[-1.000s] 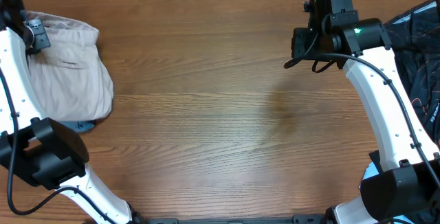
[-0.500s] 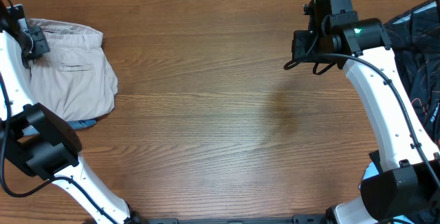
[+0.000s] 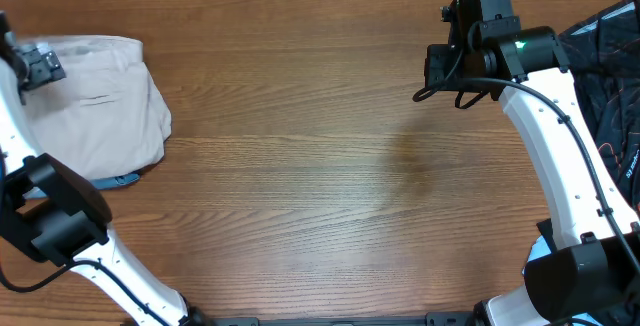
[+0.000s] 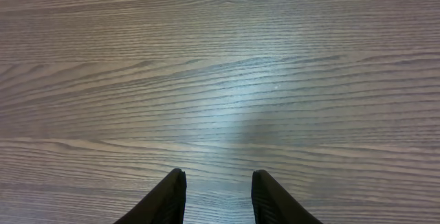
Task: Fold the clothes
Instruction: 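Carry the folded shorts left with the left gripper onto the jeans, then open the left gripper and lift it off the stacked shorts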
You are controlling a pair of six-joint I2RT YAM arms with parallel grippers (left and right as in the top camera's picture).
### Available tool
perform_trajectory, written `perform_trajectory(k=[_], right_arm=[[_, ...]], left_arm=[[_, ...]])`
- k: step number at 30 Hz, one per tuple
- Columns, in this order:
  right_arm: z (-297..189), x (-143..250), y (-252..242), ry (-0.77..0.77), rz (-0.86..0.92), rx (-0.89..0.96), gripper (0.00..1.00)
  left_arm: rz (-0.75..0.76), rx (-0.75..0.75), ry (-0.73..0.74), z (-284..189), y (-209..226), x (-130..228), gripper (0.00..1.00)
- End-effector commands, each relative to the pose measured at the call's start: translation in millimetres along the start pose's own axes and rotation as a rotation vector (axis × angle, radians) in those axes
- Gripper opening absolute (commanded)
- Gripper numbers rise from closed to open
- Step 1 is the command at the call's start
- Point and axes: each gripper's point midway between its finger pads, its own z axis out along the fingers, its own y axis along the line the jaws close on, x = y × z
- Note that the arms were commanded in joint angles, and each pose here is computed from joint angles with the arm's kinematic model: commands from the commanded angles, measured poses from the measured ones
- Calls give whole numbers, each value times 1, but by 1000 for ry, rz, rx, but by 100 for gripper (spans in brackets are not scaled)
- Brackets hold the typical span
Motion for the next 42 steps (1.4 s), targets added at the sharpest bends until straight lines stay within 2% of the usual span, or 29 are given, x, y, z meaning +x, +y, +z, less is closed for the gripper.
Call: perform_trajectory(k=[1,4,8,10,12,15,17,19,23,28,32,37,42], right_arm=[[-2,-3,0,-13,4,2,35],[-2,-3,0,-13,4,3,35],[-2,-3,0,-15,4,3,36],[-2,-4,0,-16,4,2,37],[-2,-4,0,-16,4,2,42],[-2,-4,0,-19,4,1,52],[-2,-5,0,-23,3,0,66],[-2,-7,1,-31,3,-2,75],[-2,-15,3,-62,3,-9,98],[-5,-35,7,-145,-6,-28,100],[-6,-42,9,-175,-10,-34,100],[-13,-17,3,-87,16,-14,100],[-45,-13,3,-129,56,-27,100]], left_arm=[[-100,-50,0,-7,20,0,100],[-95,26,-16,-15,5,-4,100],[-38,197,-64,-42,-35,-13,100],[-10,229,-92,-58,-52,-18,100],[52,256,-121,-76,-72,-20,100],[135,301,-161,-106,-109,-19,100],[188,339,-172,-126,-138,-12,100],[236,370,-172,-140,-163,-3,100],[364,441,-134,-164,-224,30,100],[490,501,-101,-187,-279,68,100],[557,518,-59,-201,-297,95,100],[604,506,37,-219,-285,128,100],[590,485,104,-243,-257,149,100]])
